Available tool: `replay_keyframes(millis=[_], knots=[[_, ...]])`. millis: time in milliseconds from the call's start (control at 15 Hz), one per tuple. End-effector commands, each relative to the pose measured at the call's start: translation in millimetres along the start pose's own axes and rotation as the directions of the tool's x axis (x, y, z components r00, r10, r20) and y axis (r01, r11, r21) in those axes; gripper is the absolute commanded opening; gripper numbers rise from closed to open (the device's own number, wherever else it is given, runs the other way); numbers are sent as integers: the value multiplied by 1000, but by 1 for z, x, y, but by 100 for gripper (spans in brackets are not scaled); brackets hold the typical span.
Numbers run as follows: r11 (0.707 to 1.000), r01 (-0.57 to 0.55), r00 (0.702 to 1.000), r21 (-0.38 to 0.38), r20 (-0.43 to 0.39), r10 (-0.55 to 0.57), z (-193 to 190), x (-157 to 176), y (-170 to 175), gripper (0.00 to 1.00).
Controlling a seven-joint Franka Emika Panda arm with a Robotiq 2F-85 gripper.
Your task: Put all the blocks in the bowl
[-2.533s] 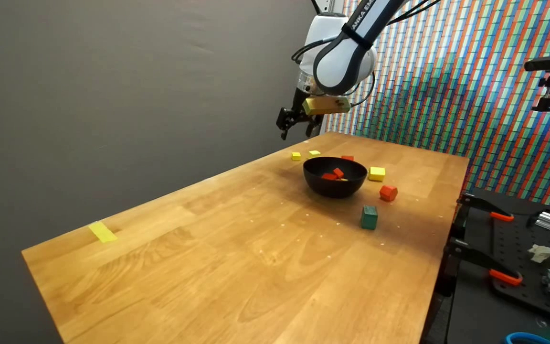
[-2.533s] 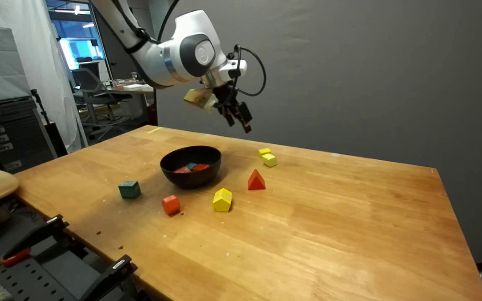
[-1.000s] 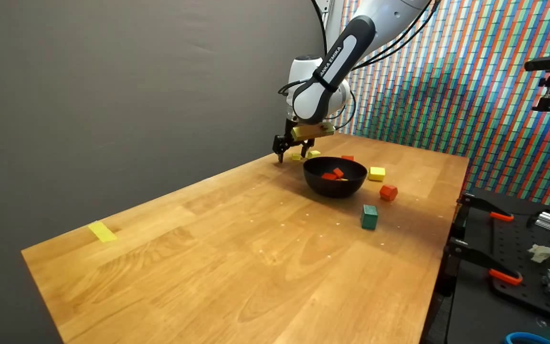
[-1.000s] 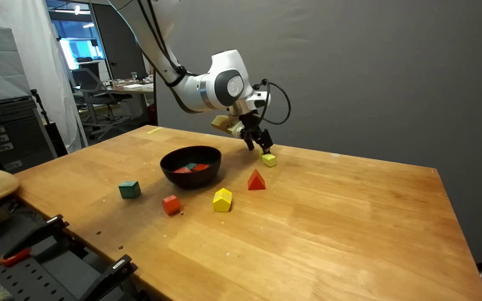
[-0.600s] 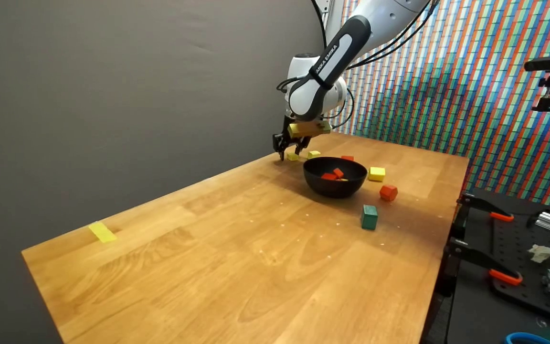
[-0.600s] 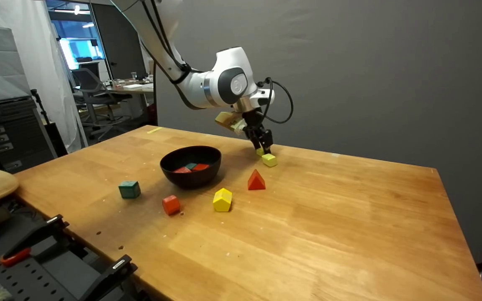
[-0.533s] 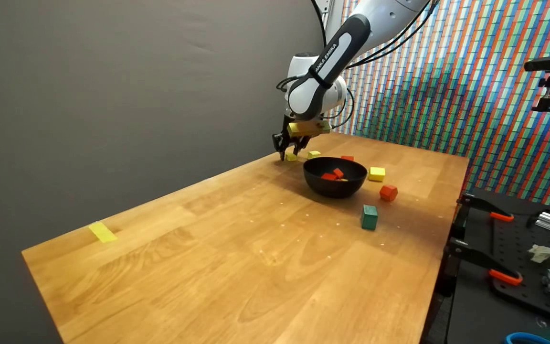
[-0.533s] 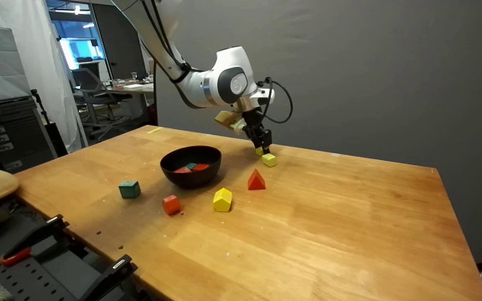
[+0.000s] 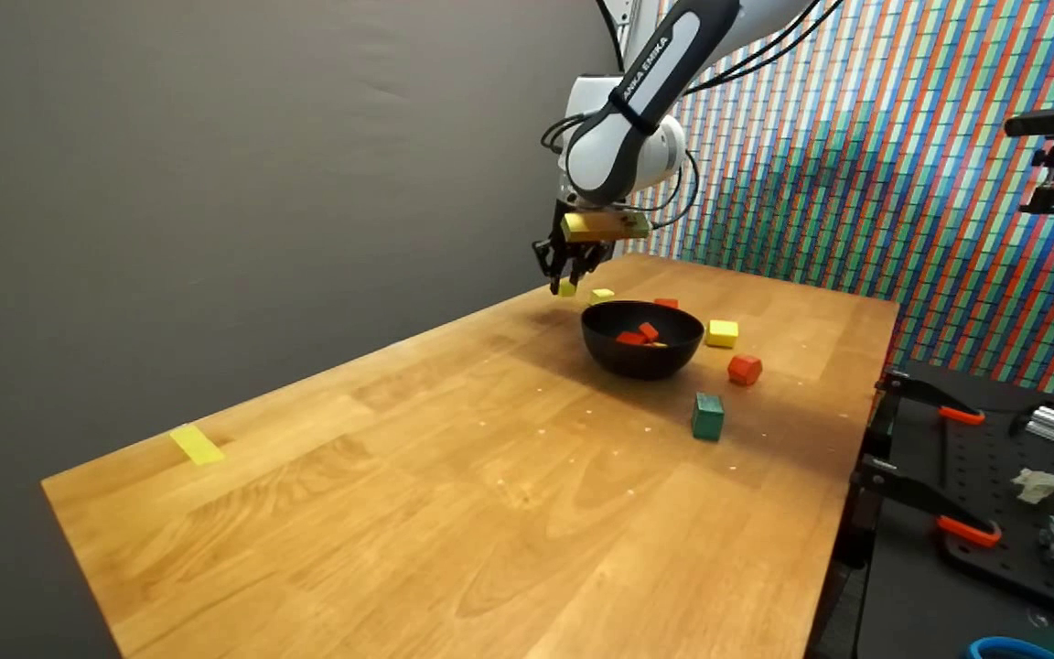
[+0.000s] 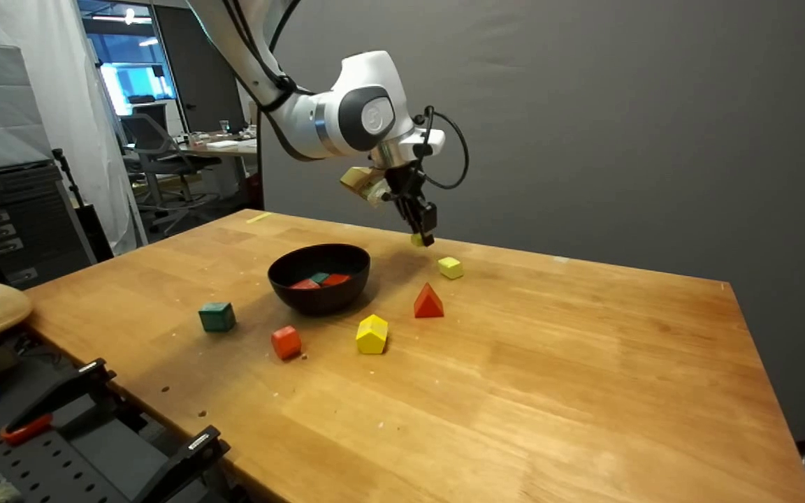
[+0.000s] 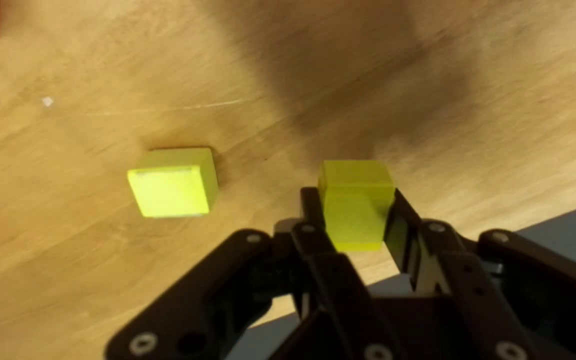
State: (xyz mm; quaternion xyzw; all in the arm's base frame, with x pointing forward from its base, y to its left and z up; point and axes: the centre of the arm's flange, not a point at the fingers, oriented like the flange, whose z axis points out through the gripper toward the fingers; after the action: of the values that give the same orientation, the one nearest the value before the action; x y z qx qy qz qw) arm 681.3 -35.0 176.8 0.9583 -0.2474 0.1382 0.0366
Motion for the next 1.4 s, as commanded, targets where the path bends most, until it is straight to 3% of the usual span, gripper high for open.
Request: replay_keyframes(millis=[0,133,200,467,600,800,867,1000,1267,1333], knots=[[999,35,997,13,-67,-34,-83,-36,11,11],[999,51,997,13,-55,-50,-112,-53,11,11],[995,61,998,78,19,-63,-124,-66,10,11],[996,50,979,73,193,-64,-160,-138,6,11],[999,33,971,24,236,-38,-171,-172,10,11],[999,-15,964,-52,264,28,-170,-195,17,13],[998,-43,966,-41,253,52,-169,-198,17,59],[993,-108,975,-42,192,114,-163,-200,12,66],[967,-246,967,-63,47,249,-162,-188,10,98],[962,-258,966,-86,-4,258,-165,-181,15,100]])
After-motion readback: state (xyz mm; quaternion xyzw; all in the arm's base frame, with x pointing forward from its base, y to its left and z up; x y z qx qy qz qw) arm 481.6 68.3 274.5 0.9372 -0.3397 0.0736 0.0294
